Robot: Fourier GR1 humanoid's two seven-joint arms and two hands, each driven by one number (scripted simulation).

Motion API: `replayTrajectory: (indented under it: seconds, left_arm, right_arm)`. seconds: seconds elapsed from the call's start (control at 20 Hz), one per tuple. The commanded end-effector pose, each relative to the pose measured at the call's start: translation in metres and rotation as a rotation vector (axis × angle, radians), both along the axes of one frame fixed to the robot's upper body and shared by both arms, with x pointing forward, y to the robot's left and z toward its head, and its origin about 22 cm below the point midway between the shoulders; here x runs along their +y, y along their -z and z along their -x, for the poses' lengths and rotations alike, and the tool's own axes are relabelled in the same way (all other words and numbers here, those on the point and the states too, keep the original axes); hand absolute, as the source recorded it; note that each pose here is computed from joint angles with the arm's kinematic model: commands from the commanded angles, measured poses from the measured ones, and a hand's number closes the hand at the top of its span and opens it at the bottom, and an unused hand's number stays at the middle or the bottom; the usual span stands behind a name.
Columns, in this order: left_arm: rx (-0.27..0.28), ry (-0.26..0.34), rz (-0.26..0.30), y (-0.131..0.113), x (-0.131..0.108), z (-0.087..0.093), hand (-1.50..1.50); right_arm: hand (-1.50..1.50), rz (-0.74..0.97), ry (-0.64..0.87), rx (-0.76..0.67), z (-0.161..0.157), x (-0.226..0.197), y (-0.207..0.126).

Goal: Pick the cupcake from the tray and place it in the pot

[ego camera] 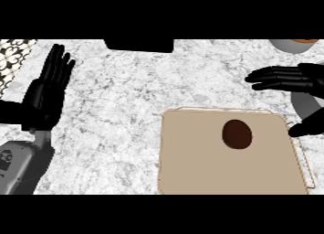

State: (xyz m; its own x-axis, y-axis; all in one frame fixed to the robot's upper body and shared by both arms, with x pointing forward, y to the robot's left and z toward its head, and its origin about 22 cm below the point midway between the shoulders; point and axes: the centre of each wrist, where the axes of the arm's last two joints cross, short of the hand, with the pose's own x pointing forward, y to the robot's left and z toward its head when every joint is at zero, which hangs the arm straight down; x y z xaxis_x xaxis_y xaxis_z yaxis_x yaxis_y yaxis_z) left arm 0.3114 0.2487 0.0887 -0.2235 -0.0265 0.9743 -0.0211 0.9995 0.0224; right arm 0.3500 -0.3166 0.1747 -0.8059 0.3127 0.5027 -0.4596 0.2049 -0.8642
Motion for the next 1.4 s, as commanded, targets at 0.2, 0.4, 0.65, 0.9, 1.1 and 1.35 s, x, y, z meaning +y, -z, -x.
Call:
replayTrajectory:
  seconds: [0.2,0.4,0.65,0.9,1.1,1.35]
  left_arm:
    - [0.014,-0.034,-0.008,0.006,0.010,-0.006,0.00]
    - [0.034,-0.044,-0.007,0.008,0.017,-0.002,0.00]
    - [0.028,-0.052,0.003,0.011,0.008,0.010,0.00]
    - [0.032,-0.052,-0.010,0.004,0.006,-0.002,0.00]
    - [0.033,-0.074,0.001,0.007,0.010,0.010,0.00]
    - [0.028,-0.083,-0.004,0.005,0.018,0.012,0.00]
  right_arm:
    - [-1.50,0.207,-0.223,0.012,-0.021,0.009,0.028]
    - [-1.50,0.260,-0.203,0.038,-0.035,0.010,0.042]
    - [-1.50,0.332,-0.218,0.069,-0.041,0.029,0.064]
    - [-1.50,0.325,-0.248,0.063,-0.044,0.043,0.099]
    - [-1.50,0.289,-0.279,0.058,-0.039,0.044,0.102]
    - [-1.50,0.266,-0.293,0.043,-0.027,0.044,0.127]
